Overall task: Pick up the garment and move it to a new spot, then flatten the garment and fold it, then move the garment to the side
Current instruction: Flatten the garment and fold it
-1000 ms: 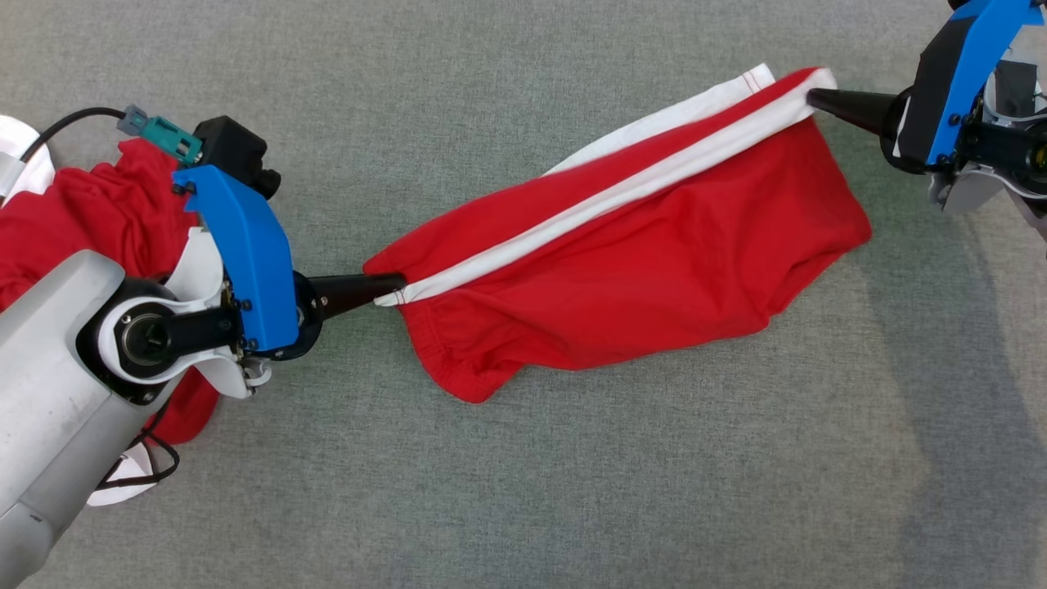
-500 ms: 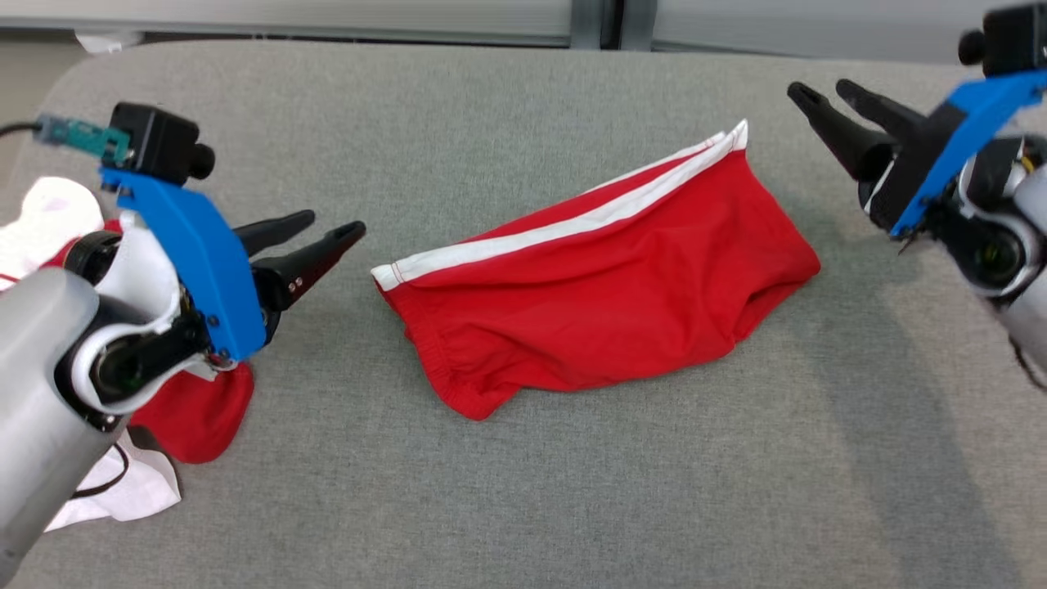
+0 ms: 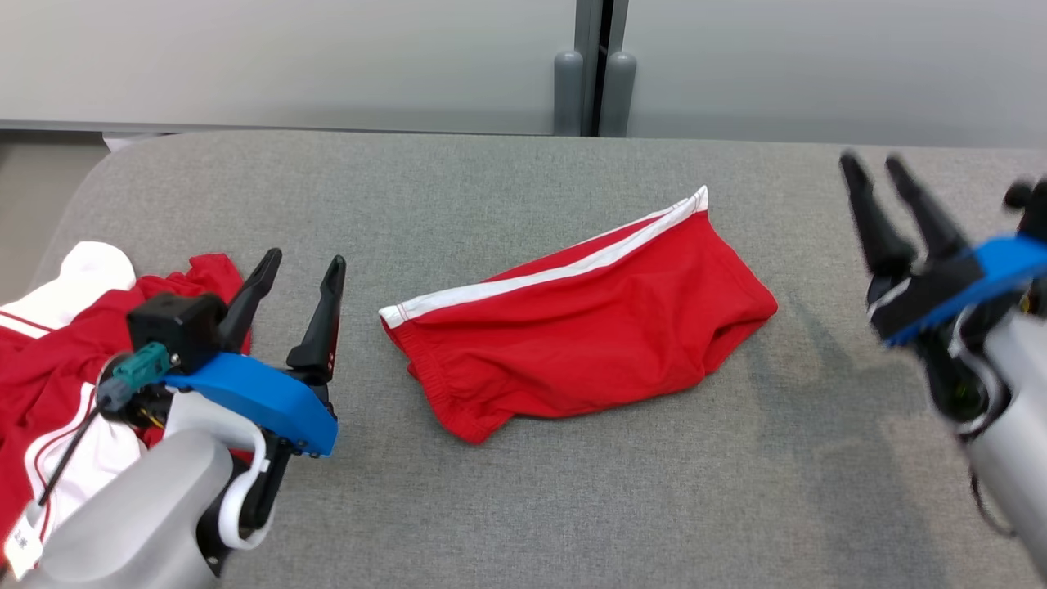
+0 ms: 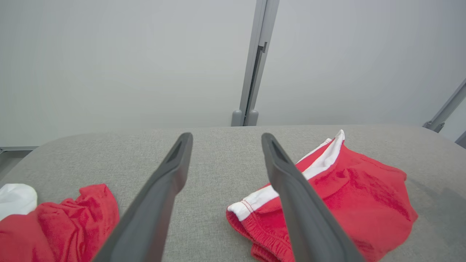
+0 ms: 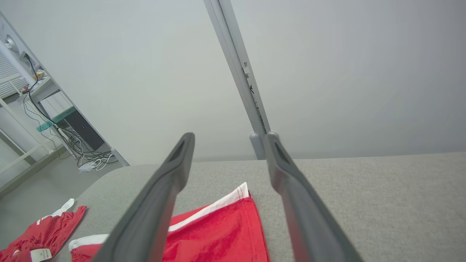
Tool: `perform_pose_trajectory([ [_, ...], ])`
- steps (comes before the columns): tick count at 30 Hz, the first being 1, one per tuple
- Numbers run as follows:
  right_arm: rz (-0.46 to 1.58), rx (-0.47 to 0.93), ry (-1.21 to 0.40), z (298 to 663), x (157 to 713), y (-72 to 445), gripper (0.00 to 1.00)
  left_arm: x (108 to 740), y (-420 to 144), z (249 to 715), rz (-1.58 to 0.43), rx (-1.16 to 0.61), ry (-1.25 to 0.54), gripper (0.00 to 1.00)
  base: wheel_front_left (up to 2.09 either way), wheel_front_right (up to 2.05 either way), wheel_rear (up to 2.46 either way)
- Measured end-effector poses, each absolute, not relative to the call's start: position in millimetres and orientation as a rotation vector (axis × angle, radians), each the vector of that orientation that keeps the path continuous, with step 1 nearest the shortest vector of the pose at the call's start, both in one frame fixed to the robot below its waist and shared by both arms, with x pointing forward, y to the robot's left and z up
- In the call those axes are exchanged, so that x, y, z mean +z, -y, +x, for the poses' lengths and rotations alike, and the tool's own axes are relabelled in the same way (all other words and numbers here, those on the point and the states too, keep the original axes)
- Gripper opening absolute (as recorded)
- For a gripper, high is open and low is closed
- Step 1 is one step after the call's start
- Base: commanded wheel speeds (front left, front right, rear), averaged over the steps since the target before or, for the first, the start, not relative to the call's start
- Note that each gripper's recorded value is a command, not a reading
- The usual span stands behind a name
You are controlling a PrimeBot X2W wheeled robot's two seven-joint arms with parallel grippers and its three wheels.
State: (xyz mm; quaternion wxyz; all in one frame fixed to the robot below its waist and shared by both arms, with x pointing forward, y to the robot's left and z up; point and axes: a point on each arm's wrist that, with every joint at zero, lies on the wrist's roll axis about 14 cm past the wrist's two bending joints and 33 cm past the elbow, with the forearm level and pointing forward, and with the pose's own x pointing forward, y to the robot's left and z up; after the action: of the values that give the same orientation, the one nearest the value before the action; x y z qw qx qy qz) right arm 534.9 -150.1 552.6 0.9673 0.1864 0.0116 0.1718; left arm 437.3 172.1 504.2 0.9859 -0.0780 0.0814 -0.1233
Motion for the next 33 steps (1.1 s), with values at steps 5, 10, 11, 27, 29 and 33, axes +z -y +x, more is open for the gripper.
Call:
perform_pose_trajectory([
  [5,0.371,0.309,-0.035,503.0,522.5,149.1,1.0,530.0,-180.4,432.3,-0.199,-0.12,-0.024,1.0,0.0,0.0,0.0],
  [10,0.367,0.276,-0.054,487.0,504.0,148.1,1.0,524.1,-189.1,404.7,-0.243,-0.018,0.027,1.0,0.0,0.0,0.0],
  [11,0.366,0.276,-0.058,486.4,501.7,145.8,1.0,521.9,-190.2,400.6,-0.241,-0.012,0.03,1.0,0.0,0.0,0.0],
  [27,0.213,0.293,-0.32,536.1,448.7,127.2,1.0,494.9,-187.6,379.1,-0.248,0.002,0.019,1.0,0.0,0.0,0.0],
  [29,0.188,0.289,-0.393,545.7,439.2,126.5,1.0,493.4,-188.3,379.1,-0.244,0.006,0.017,1.0,0.0,0.0,0.0],
  [33,0.131,0.293,-0.566,554.6,412.9,120.1,1.0,488.1,-195.6,374.9,-0.236,0.031,0.005,1.0,0.0,0.0,0.0],
])
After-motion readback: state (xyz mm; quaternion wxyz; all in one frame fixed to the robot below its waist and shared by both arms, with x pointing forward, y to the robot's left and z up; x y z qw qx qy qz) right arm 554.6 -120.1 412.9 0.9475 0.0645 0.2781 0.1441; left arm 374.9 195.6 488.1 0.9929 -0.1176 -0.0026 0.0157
